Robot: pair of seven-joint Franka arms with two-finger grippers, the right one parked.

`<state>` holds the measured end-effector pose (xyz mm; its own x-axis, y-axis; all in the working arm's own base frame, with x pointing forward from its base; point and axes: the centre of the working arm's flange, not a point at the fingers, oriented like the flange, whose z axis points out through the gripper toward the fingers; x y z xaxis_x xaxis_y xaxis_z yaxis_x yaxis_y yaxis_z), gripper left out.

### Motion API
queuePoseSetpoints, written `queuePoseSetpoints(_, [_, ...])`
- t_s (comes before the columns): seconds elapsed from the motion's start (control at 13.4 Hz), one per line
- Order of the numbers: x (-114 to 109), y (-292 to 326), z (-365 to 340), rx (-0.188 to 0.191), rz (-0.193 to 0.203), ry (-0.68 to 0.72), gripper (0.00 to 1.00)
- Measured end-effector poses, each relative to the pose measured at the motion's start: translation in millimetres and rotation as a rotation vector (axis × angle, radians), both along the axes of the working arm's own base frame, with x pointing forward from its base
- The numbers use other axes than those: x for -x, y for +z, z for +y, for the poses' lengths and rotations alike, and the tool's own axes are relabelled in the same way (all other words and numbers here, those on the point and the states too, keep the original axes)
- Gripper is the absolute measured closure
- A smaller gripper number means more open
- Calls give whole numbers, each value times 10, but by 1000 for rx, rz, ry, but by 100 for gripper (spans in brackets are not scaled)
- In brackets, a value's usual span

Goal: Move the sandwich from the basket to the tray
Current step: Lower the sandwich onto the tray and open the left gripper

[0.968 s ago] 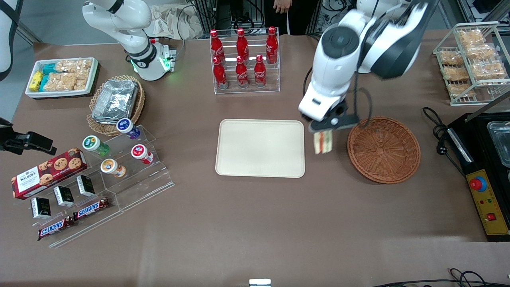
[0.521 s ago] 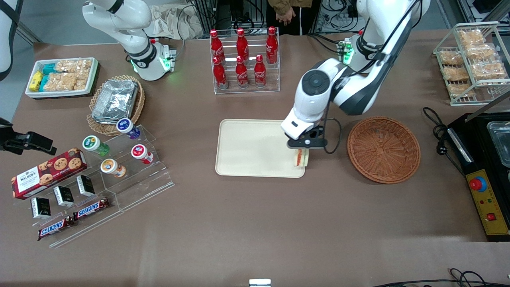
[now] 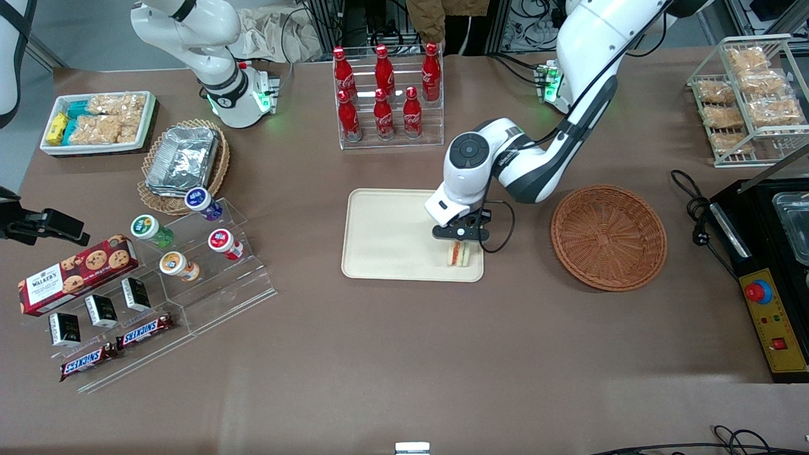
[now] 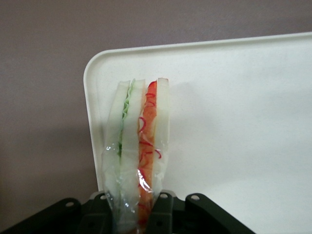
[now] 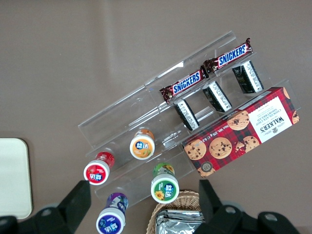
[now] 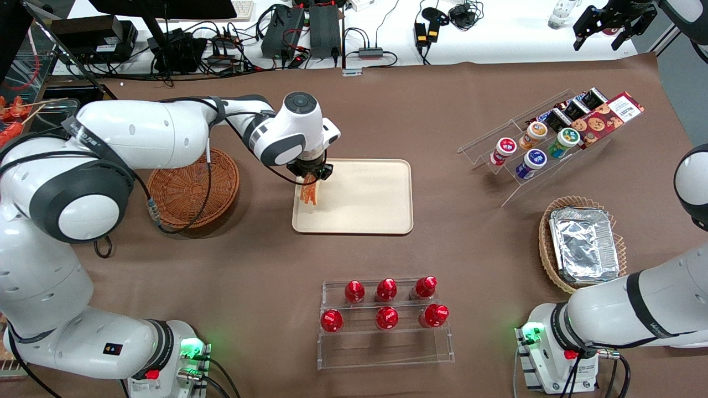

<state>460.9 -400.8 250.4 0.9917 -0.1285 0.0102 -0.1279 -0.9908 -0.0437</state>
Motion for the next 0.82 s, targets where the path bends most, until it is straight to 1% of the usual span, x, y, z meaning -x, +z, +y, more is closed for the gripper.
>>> queuePoseSetpoints(0.07, [3, -47, 0, -4, 3, -4, 80])
queuePoseSetpoints(0.22, [4, -111, 2, -18, -2, -23, 65])
queuePoseSetpoints(0.37, [-2, -145, 2, -27, -9, -36, 43])
queuePoseSetpoints(0.45, [-4, -148, 1, -28, -10, -38, 34])
queuePoseSetpoints(0.6, [-23, -128, -7, -25, -15, -37, 12])
queuePoseSetpoints(0.67, [-62, -83, -20, -19, -24, -31, 3])
queuePoseSetpoints(0.74, [-148, 14, -33, -16, -37, -19, 0])
queuePoseSetpoints(0.82, [-268, 161, -35, -27, -41, 6, 0])
